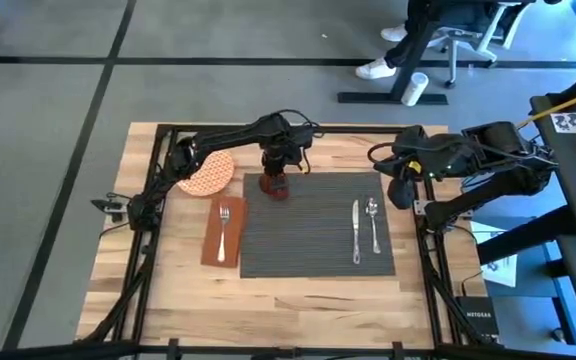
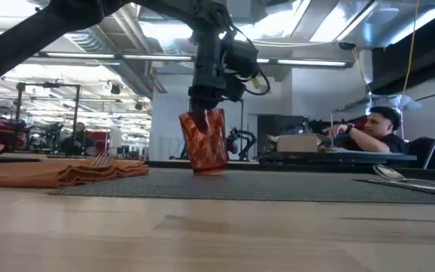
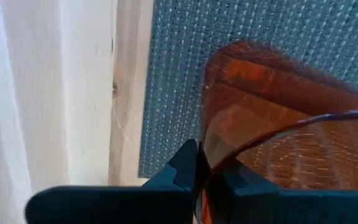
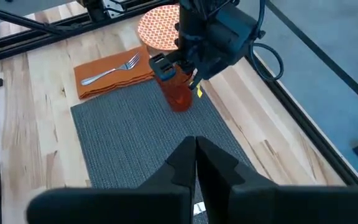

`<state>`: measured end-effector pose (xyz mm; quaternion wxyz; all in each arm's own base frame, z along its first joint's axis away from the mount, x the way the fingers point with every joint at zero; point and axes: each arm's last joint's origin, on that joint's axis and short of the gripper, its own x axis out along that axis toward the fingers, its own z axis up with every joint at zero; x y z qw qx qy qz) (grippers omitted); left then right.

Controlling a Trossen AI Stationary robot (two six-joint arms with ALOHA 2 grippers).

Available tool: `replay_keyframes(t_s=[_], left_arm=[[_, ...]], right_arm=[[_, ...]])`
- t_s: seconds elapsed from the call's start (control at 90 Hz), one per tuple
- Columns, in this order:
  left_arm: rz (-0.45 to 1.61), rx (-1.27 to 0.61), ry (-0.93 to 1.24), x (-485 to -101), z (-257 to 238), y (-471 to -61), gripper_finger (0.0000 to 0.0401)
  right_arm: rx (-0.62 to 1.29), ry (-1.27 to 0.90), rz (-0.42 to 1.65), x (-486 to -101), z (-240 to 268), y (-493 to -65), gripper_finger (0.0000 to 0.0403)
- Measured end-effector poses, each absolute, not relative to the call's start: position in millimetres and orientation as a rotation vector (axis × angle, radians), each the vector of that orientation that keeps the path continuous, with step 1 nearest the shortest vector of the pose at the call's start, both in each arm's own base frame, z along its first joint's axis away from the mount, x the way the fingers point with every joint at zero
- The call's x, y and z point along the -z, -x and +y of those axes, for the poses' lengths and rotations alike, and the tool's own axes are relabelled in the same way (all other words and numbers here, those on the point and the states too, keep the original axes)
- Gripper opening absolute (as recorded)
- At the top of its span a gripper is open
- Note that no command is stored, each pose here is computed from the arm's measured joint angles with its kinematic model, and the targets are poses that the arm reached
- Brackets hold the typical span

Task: Set table place
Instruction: Put the orange glass on the top left of the gray tablemat

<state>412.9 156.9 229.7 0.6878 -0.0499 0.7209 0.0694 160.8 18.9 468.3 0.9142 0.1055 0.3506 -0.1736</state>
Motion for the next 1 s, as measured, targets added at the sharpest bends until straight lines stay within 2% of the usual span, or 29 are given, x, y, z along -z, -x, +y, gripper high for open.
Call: replay_keyframes(t_s=[0.2, 0.767, 1.0], left_arm=[[1.590, -0.179, 0.127, -229, 157, -415, 0.0007], [1.591, -0.193, 0.148, -229, 141, -421, 0.0080], [1.522, -0.204, 0.134, -258, 137, -413, 0.0082]], right_arm=[[0.357, -0.218, 0.722, -468, 19, -161, 0.0000], [0.325, -0.241, 0.693, -471, 20, -163, 0.0000], [0.312, -0.216, 0.685, -472, 20, -164, 0.0000]])
